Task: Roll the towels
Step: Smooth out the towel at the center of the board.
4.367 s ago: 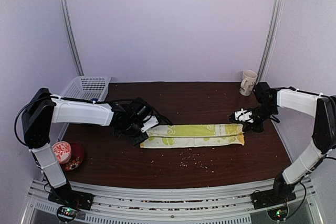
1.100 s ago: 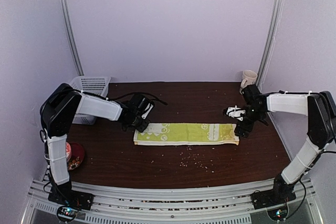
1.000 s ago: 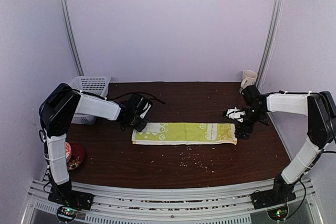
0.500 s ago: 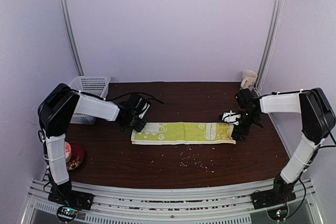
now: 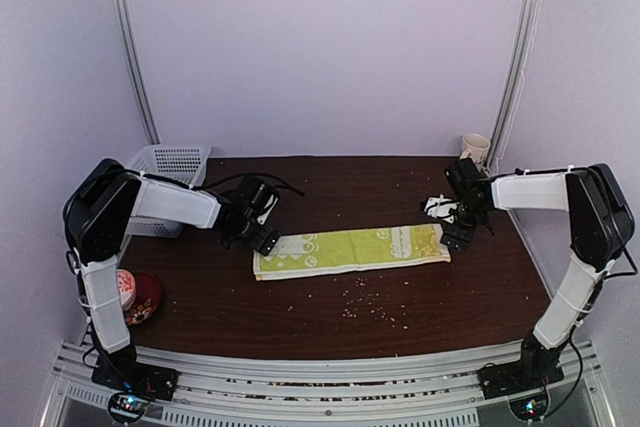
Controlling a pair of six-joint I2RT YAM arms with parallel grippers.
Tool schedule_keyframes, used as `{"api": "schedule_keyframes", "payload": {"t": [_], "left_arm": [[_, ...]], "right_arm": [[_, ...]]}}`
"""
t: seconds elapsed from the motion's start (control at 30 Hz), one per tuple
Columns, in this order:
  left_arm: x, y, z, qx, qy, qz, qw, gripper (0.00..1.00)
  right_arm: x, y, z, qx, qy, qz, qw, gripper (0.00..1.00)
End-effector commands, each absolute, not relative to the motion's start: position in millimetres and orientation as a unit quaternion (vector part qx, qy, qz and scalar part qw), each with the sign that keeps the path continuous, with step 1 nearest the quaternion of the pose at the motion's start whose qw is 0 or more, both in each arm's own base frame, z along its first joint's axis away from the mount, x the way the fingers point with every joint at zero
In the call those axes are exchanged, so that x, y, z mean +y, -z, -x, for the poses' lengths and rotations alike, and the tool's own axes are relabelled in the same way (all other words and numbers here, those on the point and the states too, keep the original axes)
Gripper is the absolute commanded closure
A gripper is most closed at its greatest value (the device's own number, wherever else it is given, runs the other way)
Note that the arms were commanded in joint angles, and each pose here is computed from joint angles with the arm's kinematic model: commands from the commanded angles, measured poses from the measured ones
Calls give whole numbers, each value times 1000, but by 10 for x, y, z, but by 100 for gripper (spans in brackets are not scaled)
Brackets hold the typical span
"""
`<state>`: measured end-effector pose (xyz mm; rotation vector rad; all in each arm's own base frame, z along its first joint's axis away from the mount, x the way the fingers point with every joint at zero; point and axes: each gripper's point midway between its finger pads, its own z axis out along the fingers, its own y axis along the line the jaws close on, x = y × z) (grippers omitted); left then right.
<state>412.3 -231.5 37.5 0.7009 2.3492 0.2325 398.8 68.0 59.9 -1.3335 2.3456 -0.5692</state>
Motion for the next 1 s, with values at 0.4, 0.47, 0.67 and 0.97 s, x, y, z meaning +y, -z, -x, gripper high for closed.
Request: {"api": "schedule_keyframes", "payload": {"t": [0.4, 0.47, 0.67, 0.97], "left_arm": [[-2095, -1906, -3626, 884, -6, -187, 429, 2], [-2123, -2023, -3498, 880, 8, -197, 431, 2], [-2305, -2216, -3244, 871, 35, -253, 420, 2], [-2421, -1825, -3304, 871, 11, -296, 393, 2]], "right_arm": [[898, -1735, -4314, 887, 0, 216, 409, 0], [1004, -1548, -4233, 901, -67, 220, 367, 0], [1009, -1076, -4101, 938, -122, 176, 274, 1], [810, -742, -3886, 949, -168, 102, 245, 13]]}}
